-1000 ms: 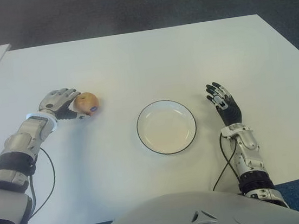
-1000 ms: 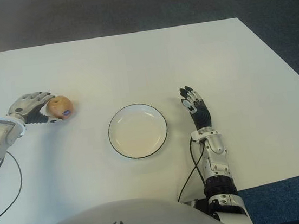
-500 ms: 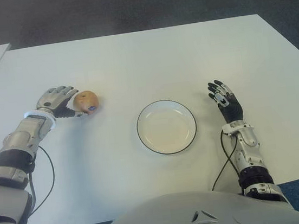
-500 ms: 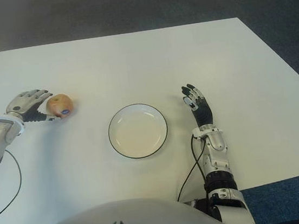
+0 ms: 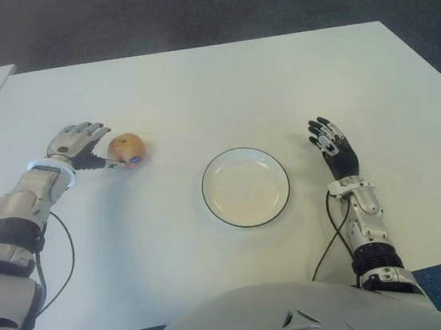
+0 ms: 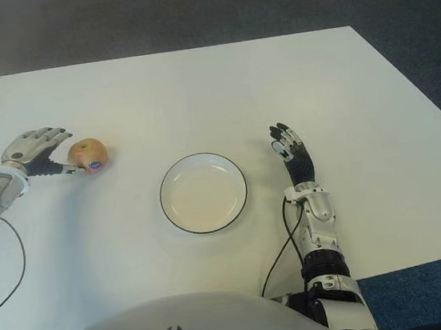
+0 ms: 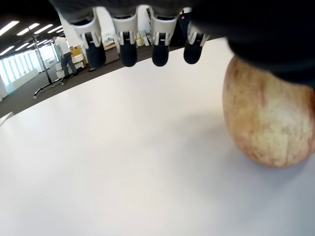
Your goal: Put the apples into the plate.
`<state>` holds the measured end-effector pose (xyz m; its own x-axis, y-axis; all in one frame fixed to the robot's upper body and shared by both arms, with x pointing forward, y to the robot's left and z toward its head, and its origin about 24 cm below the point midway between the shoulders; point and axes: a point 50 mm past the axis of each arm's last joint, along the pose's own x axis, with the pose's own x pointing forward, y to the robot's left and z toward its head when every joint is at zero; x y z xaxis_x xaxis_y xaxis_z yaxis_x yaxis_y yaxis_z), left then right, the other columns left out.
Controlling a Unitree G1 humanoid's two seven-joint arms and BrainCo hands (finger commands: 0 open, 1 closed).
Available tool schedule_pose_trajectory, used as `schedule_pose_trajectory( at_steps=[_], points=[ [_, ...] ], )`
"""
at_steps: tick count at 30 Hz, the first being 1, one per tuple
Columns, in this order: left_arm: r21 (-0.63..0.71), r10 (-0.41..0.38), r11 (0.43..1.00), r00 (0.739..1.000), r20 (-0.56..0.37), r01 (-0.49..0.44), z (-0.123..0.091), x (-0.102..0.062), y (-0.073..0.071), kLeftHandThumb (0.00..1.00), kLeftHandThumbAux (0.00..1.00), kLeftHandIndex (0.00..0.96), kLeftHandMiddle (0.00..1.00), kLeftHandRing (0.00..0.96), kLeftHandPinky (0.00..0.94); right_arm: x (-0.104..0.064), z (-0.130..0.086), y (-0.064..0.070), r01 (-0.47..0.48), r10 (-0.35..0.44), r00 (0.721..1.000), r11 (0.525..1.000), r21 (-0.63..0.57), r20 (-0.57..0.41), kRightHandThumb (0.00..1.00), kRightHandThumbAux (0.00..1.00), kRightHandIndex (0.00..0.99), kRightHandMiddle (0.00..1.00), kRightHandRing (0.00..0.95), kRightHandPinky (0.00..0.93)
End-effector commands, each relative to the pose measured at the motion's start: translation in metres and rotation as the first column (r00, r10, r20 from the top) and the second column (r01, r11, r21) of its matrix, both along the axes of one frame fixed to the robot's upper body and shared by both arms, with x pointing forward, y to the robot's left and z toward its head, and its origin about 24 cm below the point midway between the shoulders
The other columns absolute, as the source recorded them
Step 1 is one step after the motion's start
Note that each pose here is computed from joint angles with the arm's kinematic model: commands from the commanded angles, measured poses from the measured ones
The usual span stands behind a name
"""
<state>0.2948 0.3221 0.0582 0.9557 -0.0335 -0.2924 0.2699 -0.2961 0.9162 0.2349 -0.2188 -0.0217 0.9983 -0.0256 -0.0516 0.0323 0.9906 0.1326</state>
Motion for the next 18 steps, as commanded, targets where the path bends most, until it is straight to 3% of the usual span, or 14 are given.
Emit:
schedule_pose_trajectory(
  at_steps=[1, 18],
  points=[
    [-0.003, -0.007, 1.000, 1.000, 0.002, 0.007, 0.0048, 0.0027, -0.0005, 0.263, 0.223, 0.000, 0.000, 0.000, 0.012, -0.0337, -0.0437, 0.0032, 0.034, -0.024, 0.974, 0.999, 0.037, -0.227, 0.279, 0.527, 0.129, 0.193, 0.095, 0.000],
    [-0.045, -0.004, 0.999, 0.999, 0.039, 0.006, 0.0139, 0.0075, -0.0088, 0.273, 0.247, 0.000, 0.000, 0.000, 0.003, -0.0339, -0.0453, 0.0029, 0.034, -0.025, 0.973, 0.999, 0.033, -0.231, 0.278, 0.523, 0.133, 0.192, 0.097, 0.000]
  ],
)
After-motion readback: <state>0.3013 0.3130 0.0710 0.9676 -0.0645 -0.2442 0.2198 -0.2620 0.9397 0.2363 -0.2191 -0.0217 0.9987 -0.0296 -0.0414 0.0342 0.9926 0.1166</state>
